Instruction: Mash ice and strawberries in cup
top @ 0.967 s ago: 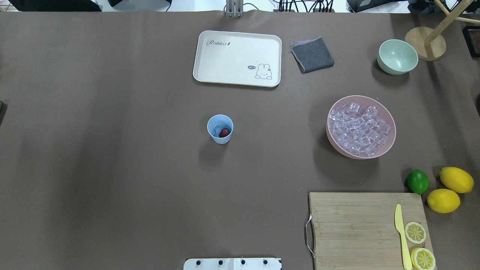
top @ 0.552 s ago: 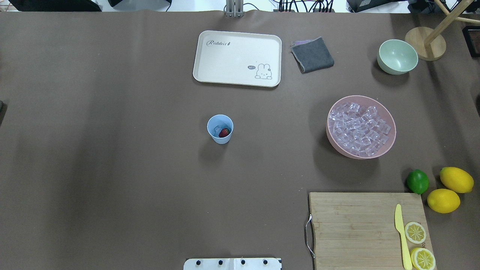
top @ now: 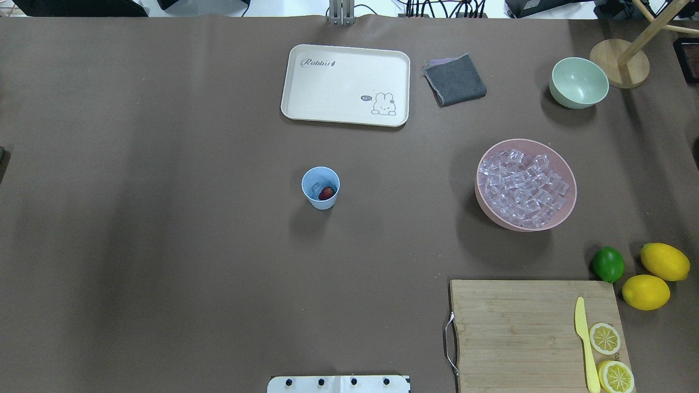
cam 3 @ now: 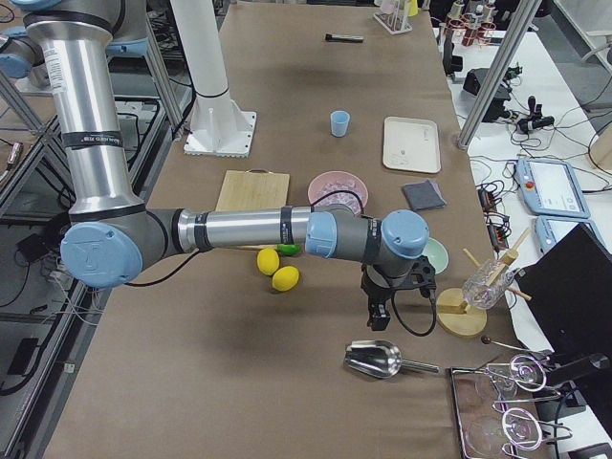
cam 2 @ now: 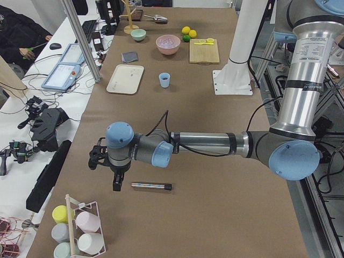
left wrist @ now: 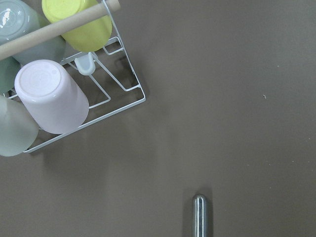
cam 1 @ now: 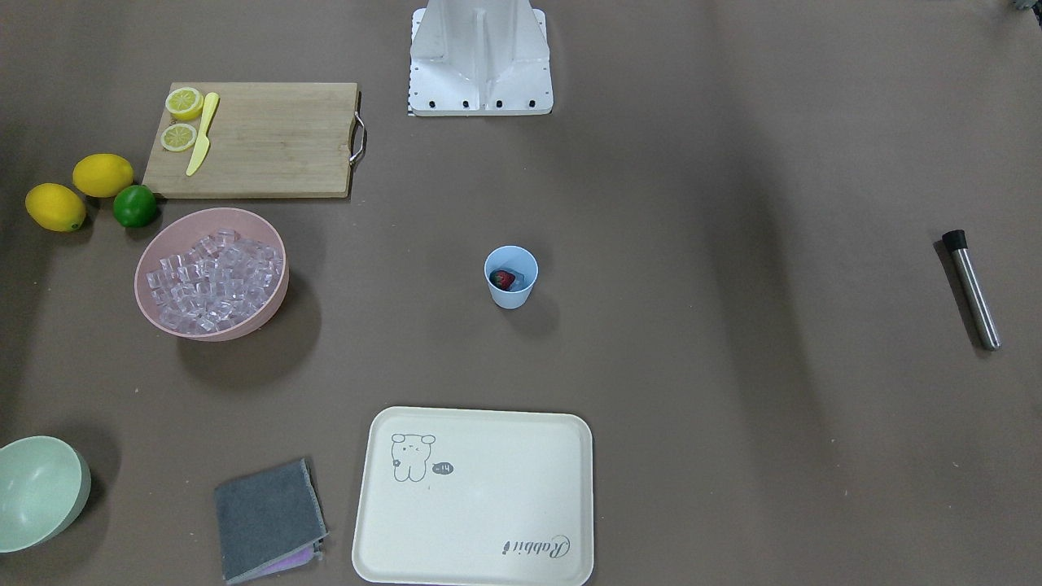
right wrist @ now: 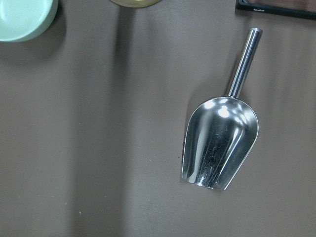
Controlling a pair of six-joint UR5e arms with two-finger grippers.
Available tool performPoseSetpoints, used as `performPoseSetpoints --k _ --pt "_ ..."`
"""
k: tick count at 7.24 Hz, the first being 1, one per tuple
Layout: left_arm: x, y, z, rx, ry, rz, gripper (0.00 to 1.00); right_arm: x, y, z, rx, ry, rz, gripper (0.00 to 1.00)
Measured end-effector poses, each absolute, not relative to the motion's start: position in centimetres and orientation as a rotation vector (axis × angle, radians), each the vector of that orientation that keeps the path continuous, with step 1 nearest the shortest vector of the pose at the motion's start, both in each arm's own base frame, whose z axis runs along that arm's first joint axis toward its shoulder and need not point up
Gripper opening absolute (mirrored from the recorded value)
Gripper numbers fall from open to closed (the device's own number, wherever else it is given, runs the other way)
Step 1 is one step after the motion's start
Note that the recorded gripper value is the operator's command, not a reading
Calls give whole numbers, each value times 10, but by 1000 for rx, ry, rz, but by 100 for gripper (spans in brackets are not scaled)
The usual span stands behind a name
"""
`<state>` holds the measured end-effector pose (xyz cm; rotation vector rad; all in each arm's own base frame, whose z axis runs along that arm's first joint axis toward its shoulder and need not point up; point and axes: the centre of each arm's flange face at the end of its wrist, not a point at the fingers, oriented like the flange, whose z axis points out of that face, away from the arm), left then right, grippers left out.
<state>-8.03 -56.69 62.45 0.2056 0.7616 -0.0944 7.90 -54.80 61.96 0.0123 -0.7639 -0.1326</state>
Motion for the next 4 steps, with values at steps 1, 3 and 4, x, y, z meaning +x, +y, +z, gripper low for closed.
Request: performPoseSetpoints --k 1,3,4 --pt "-80 -567 625 203 761 -95 99 79 -548 620 12 -765 -132 99" --pt "-80 -565 628 190 770 -96 99 79 -548 620 12 -766 -132 99" --pt "-79 -564 627 179 773 -98 99 79 -547 620 11 -765 -132 99"
